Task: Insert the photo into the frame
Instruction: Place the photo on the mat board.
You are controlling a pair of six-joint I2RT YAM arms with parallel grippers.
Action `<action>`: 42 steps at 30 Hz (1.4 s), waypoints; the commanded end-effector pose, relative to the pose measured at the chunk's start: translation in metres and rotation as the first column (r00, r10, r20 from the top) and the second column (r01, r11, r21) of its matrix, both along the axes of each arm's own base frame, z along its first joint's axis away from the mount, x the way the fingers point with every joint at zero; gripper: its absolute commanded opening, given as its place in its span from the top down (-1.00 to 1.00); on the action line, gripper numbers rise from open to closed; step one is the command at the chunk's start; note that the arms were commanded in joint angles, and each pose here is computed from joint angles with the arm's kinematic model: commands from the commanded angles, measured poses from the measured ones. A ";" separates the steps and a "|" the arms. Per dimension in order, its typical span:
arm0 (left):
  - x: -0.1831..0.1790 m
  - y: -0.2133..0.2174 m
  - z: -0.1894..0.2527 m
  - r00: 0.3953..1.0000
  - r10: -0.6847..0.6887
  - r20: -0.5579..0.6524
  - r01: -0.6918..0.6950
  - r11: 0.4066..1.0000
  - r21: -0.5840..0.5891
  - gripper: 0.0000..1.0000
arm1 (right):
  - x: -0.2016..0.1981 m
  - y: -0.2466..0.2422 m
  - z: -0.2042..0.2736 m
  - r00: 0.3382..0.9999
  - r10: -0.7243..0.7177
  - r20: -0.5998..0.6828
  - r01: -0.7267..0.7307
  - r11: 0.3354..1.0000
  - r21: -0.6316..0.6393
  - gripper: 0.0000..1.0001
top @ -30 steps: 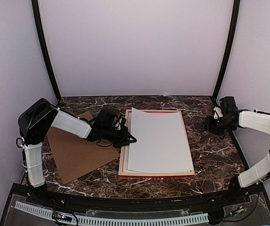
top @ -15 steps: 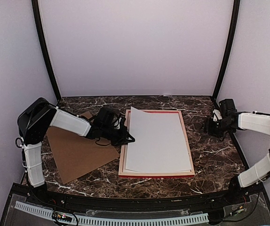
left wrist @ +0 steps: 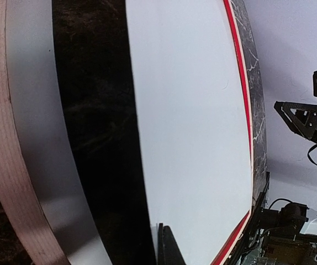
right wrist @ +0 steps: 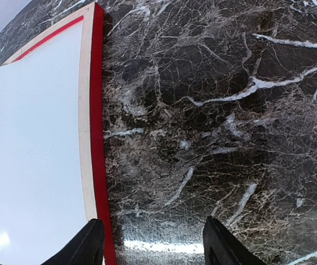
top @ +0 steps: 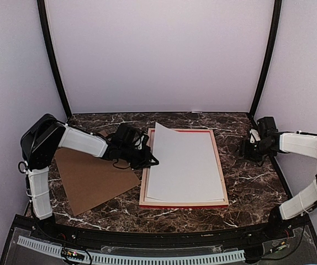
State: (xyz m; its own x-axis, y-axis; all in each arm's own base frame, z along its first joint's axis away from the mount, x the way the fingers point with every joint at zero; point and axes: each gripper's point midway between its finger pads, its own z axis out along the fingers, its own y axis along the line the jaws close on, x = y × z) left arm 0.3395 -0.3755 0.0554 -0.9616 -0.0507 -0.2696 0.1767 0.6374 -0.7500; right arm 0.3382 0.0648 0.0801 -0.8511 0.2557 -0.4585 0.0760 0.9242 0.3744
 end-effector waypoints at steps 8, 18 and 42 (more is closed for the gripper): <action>0.010 0.003 0.012 0.999 0.003 0.047 -0.004 1.000 0.018 1.00 | 0.003 0.003 -0.003 1.000 0.011 0.014 -0.011 1.000 0.010 -0.24; 0.010 0.004 0.012 0.999 -0.014 0.039 0.012 0.999 0.048 0.16 | 0.005 0.013 -0.003 0.999 0.031 0.015 -0.032 0.999 0.012 -0.25; 0.035 0.234 0.059 0.924 0.252 0.286 -0.367 0.793 0.487 -0.84 | 0.013 0.246 0.057 0.883 0.413 0.223 -0.445 0.887 0.120 -0.27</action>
